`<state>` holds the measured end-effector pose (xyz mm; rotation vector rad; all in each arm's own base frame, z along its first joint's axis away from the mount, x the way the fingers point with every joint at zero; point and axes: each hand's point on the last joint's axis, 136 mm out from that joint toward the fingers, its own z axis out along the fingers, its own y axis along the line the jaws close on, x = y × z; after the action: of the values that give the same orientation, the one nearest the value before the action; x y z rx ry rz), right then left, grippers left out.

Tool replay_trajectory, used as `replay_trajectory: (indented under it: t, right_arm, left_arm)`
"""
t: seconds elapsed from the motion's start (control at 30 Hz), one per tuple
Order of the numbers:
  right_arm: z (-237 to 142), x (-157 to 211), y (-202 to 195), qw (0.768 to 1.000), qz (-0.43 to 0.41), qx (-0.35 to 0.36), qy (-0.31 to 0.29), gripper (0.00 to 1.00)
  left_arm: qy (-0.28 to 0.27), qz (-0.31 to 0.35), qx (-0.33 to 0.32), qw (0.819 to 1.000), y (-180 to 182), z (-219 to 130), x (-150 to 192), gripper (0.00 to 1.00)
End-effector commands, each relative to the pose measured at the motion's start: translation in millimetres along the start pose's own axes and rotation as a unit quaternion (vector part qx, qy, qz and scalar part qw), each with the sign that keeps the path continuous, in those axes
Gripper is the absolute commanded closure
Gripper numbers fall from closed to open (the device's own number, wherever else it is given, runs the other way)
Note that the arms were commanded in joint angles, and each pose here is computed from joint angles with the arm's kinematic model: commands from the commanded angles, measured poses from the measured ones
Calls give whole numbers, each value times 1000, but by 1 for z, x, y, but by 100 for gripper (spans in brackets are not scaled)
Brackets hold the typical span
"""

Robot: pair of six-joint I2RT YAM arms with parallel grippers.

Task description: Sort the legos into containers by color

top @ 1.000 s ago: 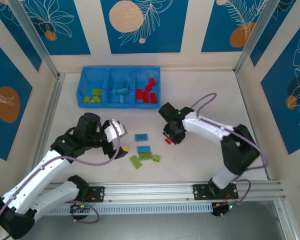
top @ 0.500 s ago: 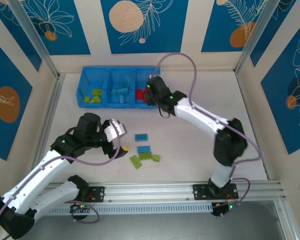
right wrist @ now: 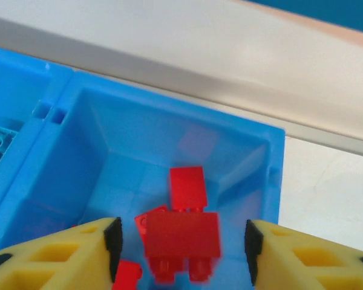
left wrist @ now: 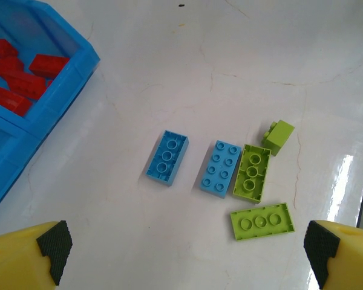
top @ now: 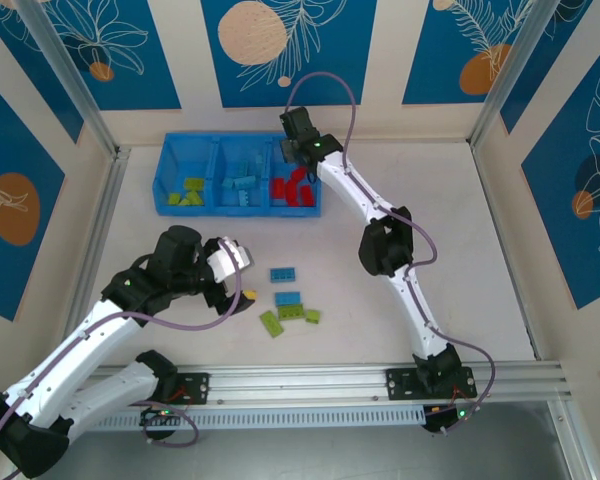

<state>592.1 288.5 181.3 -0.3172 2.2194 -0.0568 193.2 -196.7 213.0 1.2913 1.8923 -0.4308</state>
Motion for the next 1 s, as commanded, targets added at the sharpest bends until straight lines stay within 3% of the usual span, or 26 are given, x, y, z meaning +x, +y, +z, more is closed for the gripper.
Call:
replay_trajectory:
  t: [0.0, 0.17, 0.37, 0.47, 0.63, 0.77, 0.83, 0.93, 0.97]
  right_arm:
    - [-43, -28, -3, 1000, -13, -5, -17, 33]
    - [-116, -39, -10, 998, 31, -58, -9, 34]
    - [-218, -4, -5, 983, 50, -174, 1, 34]
    - [-265, 25, -10, 973, 73, -216, -23, 32]
    - [-318, 83, -22, 959, 101, -260, -43, 25]
    - [-332, 128, -40, 964, 120, -237, -22, 22]
    - [-333, 148, -48, 966, 133, -222, -7, 20]
    - [-331, 168, -58, 968, 152, -200, 2, 14]
    - [-329, 172, -60, 969, 154, -193, 4, 12]
  left_arm:
    - [5, 12, 3, 1000, -1, 2, -1, 0]
    - [17, 8, 2, 1000, 0, 5, 3, 0]
    - [28, -5, -21, 999, 10, 10, 7, 0]
    - [13, -65, -53, 996, 25, 13, -3, 0]
    - [27, -215, -96, 972, 43, 26, -22, 0]
    - [44, -313, -116, 942, 33, 56, -21, 0]
    - [47, -370, -153, 915, 34, 69, -16, 0]
    - [69, -482, -230, 843, 41, 83, 7, 0]
    - [86, -497, -237, 830, 38, 92, 14, 0]
